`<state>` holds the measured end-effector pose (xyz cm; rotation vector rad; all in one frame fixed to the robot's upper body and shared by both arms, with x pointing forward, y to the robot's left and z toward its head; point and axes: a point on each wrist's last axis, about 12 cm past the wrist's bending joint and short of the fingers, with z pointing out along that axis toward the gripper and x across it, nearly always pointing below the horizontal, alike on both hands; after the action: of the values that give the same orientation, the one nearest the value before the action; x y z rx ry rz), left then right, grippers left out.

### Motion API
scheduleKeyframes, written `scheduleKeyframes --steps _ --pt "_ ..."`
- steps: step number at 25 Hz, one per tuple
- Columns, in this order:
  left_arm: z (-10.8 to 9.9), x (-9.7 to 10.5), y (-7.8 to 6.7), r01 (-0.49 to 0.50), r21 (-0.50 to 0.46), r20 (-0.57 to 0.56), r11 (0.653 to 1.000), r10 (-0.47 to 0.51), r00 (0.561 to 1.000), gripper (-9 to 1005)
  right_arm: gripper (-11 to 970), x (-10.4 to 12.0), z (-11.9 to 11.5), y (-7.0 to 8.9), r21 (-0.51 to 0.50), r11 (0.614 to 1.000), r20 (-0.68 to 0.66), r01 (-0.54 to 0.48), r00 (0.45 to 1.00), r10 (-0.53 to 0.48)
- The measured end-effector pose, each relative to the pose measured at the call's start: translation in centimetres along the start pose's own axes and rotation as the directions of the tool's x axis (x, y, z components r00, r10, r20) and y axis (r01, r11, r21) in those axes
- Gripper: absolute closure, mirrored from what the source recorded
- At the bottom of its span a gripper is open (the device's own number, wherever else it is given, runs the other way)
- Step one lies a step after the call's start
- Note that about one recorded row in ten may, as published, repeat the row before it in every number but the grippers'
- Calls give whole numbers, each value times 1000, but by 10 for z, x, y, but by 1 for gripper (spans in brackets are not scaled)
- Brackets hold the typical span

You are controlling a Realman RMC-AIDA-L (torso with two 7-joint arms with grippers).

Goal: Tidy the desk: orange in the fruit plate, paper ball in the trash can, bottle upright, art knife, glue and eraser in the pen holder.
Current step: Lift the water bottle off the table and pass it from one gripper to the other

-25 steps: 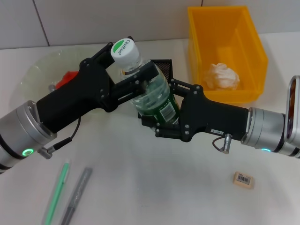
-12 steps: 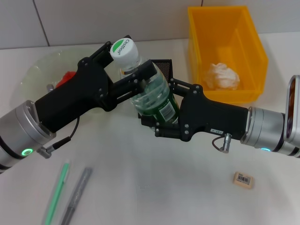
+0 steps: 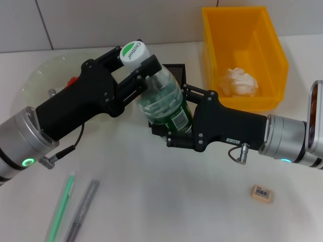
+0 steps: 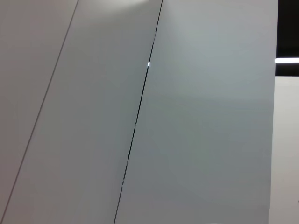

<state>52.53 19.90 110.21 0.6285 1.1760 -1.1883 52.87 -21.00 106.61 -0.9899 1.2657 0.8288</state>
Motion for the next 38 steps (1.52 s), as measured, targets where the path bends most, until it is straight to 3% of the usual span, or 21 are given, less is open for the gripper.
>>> scheduleKeyframes --steps 5,38 --pt "1 0 0 -3 4 -1 1000 3 1000 552 190 0 0 0 0 1000 0 0 1000 0" --pt "3 -1 -3 -46 34 9 998 46 999 561 192 2 7 -2 -3 1000 -16 -11 1000 10"
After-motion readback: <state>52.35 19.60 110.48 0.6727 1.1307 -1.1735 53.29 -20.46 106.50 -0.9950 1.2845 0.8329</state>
